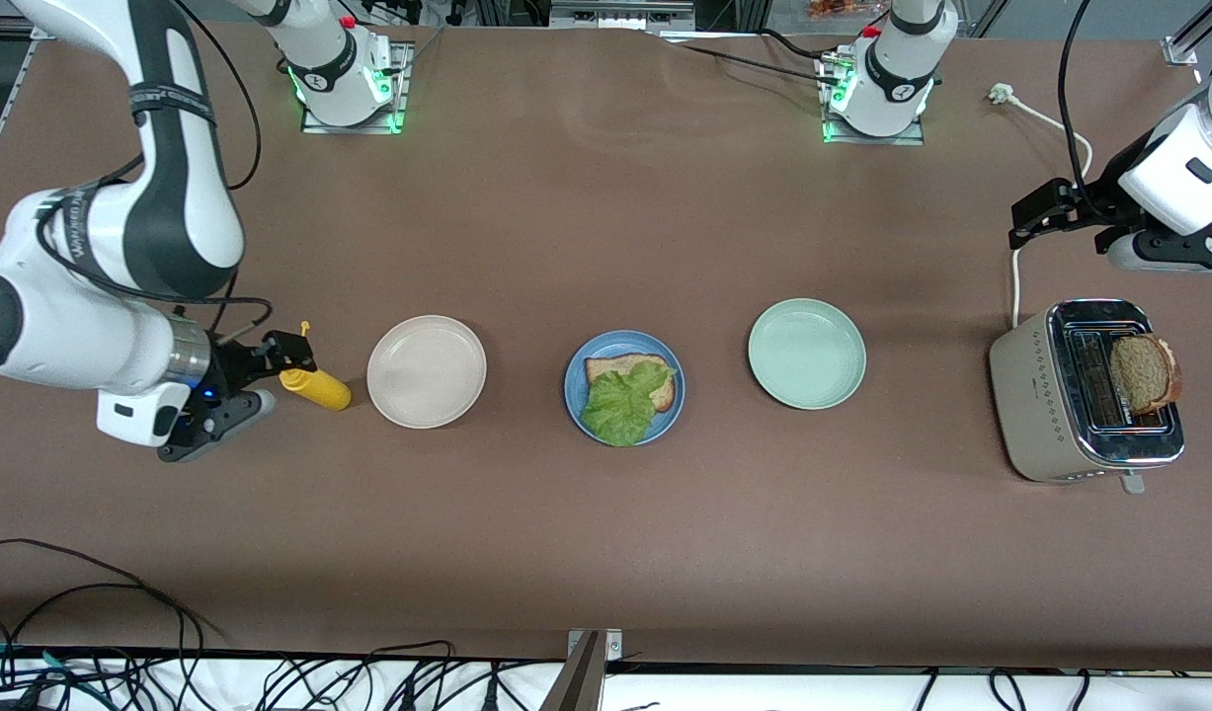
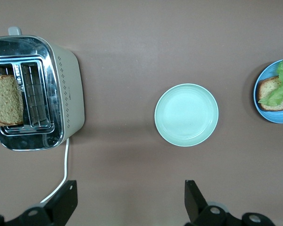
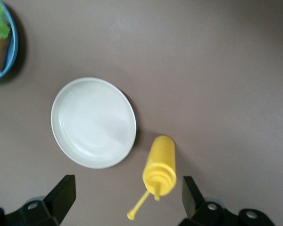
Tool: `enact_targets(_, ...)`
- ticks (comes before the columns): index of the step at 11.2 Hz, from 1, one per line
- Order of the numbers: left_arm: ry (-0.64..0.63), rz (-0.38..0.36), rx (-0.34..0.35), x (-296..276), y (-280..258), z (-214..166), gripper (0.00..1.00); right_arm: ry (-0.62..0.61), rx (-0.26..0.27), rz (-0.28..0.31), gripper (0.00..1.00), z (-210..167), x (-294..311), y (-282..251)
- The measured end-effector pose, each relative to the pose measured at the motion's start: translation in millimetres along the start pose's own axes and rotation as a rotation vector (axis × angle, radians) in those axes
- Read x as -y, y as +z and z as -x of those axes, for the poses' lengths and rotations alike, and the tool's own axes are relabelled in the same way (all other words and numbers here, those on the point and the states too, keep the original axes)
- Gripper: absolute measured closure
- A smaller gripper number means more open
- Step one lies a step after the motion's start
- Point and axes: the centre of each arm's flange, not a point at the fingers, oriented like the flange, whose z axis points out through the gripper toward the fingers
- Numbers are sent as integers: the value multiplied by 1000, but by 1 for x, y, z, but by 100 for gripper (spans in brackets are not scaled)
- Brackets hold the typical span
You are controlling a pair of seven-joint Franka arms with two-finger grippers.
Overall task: Make sandwich in blue plate with both arms
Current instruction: 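Move the right gripper back toward the yellow squeeze bottle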
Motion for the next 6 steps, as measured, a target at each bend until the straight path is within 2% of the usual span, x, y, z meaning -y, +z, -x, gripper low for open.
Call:
enact_targets(4, 0, 0, 0, 0, 0, 0, 0, -250, 2, -34, 0, 35, -38, -6)
enact_targets(6, 0, 0, -1, 0, 0, 0, 0, -396, -29, -59, 0, 45, -52, -10)
